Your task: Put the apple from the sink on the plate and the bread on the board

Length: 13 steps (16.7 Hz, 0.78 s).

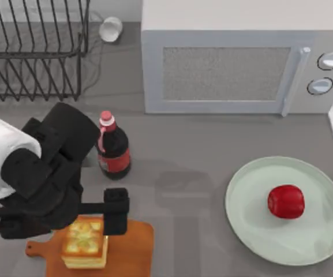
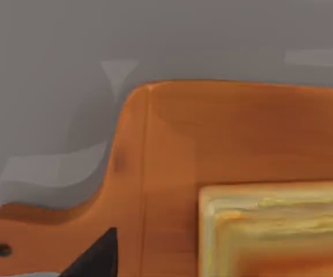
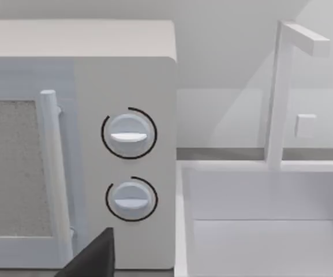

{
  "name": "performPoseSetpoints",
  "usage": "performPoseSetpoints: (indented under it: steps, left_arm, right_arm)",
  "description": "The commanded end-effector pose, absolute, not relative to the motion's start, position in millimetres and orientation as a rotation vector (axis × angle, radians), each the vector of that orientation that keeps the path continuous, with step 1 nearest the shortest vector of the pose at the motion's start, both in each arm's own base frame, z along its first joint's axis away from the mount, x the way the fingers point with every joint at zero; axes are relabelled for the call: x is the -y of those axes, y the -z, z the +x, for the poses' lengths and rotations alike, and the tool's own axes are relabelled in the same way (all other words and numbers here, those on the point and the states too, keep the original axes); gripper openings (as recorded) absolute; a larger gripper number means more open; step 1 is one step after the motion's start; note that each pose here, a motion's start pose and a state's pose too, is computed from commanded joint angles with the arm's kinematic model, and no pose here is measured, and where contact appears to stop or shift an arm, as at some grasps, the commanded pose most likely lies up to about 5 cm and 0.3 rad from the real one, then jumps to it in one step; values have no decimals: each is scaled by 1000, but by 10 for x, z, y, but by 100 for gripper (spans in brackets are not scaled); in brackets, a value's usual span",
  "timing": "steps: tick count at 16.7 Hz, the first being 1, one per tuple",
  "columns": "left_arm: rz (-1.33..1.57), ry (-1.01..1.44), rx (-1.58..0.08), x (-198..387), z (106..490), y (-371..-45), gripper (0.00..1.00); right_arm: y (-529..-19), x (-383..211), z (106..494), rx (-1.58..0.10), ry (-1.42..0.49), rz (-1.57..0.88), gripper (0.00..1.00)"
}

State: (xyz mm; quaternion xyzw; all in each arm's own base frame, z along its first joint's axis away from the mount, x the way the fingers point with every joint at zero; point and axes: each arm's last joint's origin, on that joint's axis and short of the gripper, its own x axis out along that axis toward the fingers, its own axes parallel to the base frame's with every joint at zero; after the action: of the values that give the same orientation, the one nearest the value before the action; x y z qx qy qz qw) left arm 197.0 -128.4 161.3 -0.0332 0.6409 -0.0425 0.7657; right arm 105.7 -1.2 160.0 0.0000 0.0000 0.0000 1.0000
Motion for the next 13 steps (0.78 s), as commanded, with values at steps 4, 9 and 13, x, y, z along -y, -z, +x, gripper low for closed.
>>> performPoseSetpoints:
  steps: [4,9,13]
  left_arm:
    - [-139,157,-1166,936,1813,-1771,100]
    - [-168,179,-795,492,1501,-1813,100]
    - [-132,138,-438,232,1243,-1759,100]
  right_arm:
    - [-1600,12,1057,0,0,0,100]
    - [-1600,12,1057,0,0,0,100]
    - [-1600,12,1057,0,0,0,100]
